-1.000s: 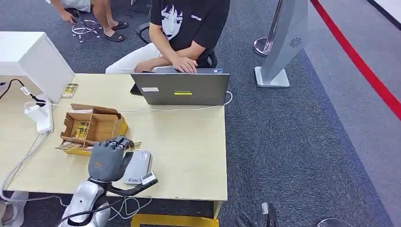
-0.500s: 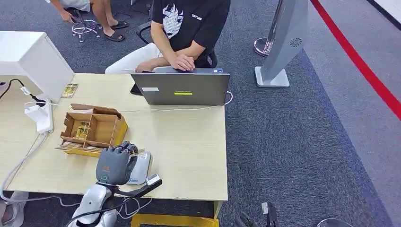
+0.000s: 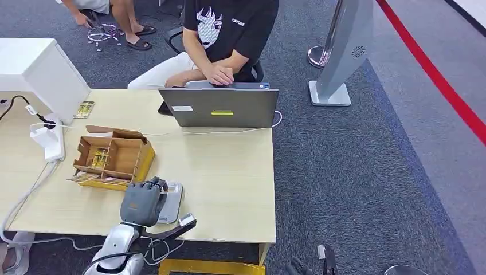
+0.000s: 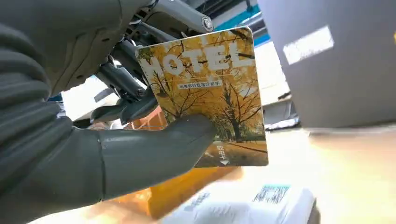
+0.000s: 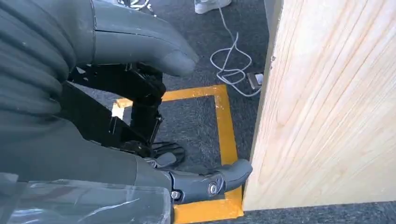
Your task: Pass the card to the sensor for recognition and then transmit it.
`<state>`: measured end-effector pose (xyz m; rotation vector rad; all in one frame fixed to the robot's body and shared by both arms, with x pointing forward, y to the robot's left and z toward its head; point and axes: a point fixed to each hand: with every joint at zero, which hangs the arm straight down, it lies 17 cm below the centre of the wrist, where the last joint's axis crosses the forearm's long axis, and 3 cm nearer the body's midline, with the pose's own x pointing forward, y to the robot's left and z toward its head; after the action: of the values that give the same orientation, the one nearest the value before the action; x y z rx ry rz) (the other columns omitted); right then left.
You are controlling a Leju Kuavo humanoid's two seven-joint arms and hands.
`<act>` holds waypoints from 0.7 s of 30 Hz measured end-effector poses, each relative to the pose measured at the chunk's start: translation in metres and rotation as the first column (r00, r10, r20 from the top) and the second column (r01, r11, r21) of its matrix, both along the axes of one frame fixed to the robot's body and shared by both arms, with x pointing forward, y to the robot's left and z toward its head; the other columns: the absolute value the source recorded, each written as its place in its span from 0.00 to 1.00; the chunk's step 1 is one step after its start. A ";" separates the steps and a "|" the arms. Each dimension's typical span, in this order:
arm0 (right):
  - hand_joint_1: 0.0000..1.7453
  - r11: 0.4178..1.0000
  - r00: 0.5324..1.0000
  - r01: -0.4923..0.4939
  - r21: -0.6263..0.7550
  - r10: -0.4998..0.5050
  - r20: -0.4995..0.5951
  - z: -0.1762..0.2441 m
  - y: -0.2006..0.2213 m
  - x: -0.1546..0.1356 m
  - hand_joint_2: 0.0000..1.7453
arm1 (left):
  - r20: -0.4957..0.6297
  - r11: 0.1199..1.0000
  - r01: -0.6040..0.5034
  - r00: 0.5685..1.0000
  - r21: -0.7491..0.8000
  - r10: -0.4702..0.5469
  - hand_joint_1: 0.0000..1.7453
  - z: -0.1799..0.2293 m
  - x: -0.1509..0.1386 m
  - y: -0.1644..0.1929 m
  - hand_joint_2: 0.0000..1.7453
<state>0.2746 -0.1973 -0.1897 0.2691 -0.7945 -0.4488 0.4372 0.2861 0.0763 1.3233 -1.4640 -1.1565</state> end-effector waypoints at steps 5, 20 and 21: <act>0.00 1.000 1.000 0.002 0.000 -0.002 0.000 0.000 -0.001 0.000 1.00 | -0.067 0.999 0.003 0.998 0.039 0.000 1.00 -0.025 0.000 0.006 1.00; 0.00 1.000 1.000 0.005 0.011 -0.005 0.004 0.001 0.000 0.000 1.00 | -0.020 1.000 -0.023 1.000 -0.016 0.022 1.00 -0.003 0.017 0.023 1.00; 0.00 1.000 1.000 0.005 0.012 -0.005 0.004 0.001 0.000 0.000 1.00 | -0.016 1.000 -0.023 1.000 -0.016 0.023 1.00 -0.002 0.017 0.024 1.00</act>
<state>0.2745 -0.1974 -0.1889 0.2796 -0.7971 -0.4581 0.4543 0.3099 0.0747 1.3138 -1.4402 -1.1353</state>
